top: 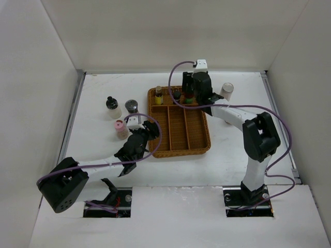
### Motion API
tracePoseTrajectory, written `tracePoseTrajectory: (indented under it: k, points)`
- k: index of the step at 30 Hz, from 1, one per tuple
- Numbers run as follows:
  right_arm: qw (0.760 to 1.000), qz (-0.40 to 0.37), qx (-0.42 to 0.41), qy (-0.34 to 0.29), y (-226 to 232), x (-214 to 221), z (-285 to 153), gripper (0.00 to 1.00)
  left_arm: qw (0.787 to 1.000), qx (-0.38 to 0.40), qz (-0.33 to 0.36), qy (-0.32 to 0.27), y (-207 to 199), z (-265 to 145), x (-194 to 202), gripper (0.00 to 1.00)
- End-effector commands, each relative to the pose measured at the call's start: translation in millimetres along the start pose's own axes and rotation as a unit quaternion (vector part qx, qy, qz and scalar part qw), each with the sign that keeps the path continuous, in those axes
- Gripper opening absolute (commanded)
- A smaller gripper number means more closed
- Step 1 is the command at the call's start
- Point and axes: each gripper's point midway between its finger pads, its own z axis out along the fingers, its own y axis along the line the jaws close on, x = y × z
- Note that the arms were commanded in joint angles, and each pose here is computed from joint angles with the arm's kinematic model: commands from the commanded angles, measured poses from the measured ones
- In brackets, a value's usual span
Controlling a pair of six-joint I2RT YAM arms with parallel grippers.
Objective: Organize the condiment bottles
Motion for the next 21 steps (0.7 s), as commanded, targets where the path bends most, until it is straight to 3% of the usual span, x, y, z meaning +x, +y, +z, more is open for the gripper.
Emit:
tracePoseTrajectory:
  k: [1, 10, 12, 15, 16, 18, 21]
  points:
    - [0.998, 0.02, -0.012, -0.065, 9.6, -56.3, -20.5, 0.73, 0.999, 0.022, -0.031, -0.031, -17.4, 5.4, -21.7, 0.49]
    - [0.994, 0.037, -0.027, -0.101, 5.6, -94.8, -56.1, 0.79, 0.999, 0.021, -0.031, -0.032, -17.0, 5.7, -22.0, 0.49]
    - [0.992, 0.05, -0.016, -0.112, -12.6, -100.9, -66.3, 0.68, 0.999, 0.021, -0.031, -0.032, -17.0, 5.7, -22.0, 0.49]
    - [0.99, 0.08, 0.033, -0.109, -64.3, -91.3, -67.0, 0.44, 0.999, 0.025, -0.031, -0.03, -19.3, 5.1, -20.9, 0.49]
    - [0.989, 0.09, 0.053, -0.101, -83.6, -83.9, -65.7, 0.42, 0.999, 0.026, -0.031, -0.029, -20.5, 5.0, -20.4, 0.49]
    - [0.988, 0.095, 0.098, -0.073, -120.0, -65.4, -59.4, 0.47, 0.999, 0.028, -0.03, -0.028, -22.0, 5.2, -19.4, 0.49]
    - [0.984, 0.085, 0.155, -0.028, -158.0, -38.8, -50.6, 0.76, 0.999, 0.031, -0.03, -0.025, -23.2, 5.5, -18.3, 0.49]
